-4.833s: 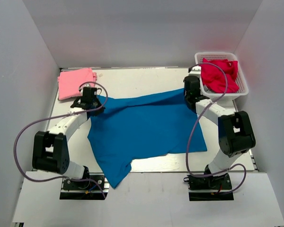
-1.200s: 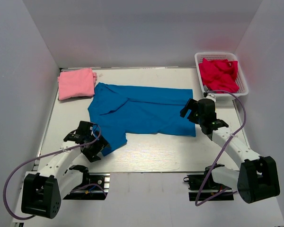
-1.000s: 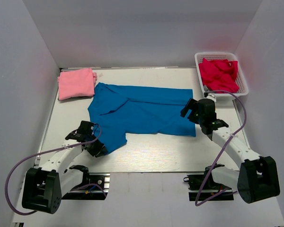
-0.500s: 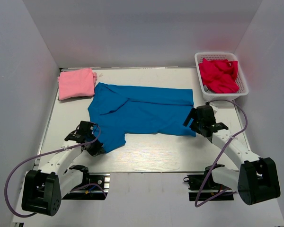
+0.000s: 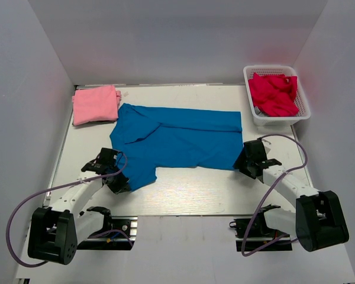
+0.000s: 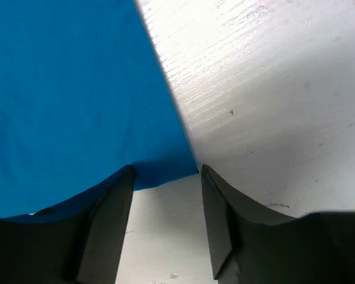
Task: Fold and stack the t-shirts
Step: Grap the side of the flattened tshirt closest away from the robot with both arms
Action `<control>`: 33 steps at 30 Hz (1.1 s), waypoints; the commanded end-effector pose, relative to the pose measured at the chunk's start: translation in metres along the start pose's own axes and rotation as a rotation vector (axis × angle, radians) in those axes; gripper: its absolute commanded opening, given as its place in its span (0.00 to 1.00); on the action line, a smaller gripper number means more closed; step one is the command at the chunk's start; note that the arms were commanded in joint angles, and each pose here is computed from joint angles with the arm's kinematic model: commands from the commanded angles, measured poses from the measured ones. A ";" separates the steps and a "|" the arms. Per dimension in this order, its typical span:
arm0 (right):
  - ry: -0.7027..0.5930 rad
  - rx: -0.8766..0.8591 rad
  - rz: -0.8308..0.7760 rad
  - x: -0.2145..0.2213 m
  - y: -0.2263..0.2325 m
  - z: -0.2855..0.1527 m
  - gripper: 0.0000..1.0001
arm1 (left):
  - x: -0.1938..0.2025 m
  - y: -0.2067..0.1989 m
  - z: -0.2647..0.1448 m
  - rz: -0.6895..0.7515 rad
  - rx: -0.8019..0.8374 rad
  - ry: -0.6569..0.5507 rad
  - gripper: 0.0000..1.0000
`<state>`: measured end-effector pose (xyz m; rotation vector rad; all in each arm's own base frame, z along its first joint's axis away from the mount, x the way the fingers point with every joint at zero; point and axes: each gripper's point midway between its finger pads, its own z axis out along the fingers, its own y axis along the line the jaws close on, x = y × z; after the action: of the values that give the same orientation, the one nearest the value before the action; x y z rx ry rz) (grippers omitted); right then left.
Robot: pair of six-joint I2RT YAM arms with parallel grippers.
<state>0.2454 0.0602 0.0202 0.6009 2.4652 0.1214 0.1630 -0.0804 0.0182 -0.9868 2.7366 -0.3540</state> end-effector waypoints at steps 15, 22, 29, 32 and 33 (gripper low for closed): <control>-0.045 0.143 -0.011 -0.011 -0.028 -0.006 0.00 | -0.015 0.003 -0.009 -0.023 -0.054 -0.043 0.00; 0.011 0.022 -0.077 -0.004 -0.006 -0.011 0.00 | -0.019 -0.024 -0.022 0.017 0.066 -0.063 0.00; -0.020 -0.067 -0.122 -0.032 0.025 -0.018 0.00 | -0.055 -0.089 -0.045 0.054 0.232 -0.114 0.00; -0.019 -0.071 -0.140 -0.043 0.034 -0.019 0.00 | -0.072 -0.111 -0.050 0.065 0.243 -0.126 0.00; -0.032 -0.084 -0.141 -0.053 0.041 -0.023 0.00 | -0.075 -0.118 -0.051 0.068 0.260 -0.124 0.00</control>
<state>0.2683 0.0666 0.0539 0.4442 2.4812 0.1248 0.2475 -0.1008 0.0865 -0.8901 2.5876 -0.5155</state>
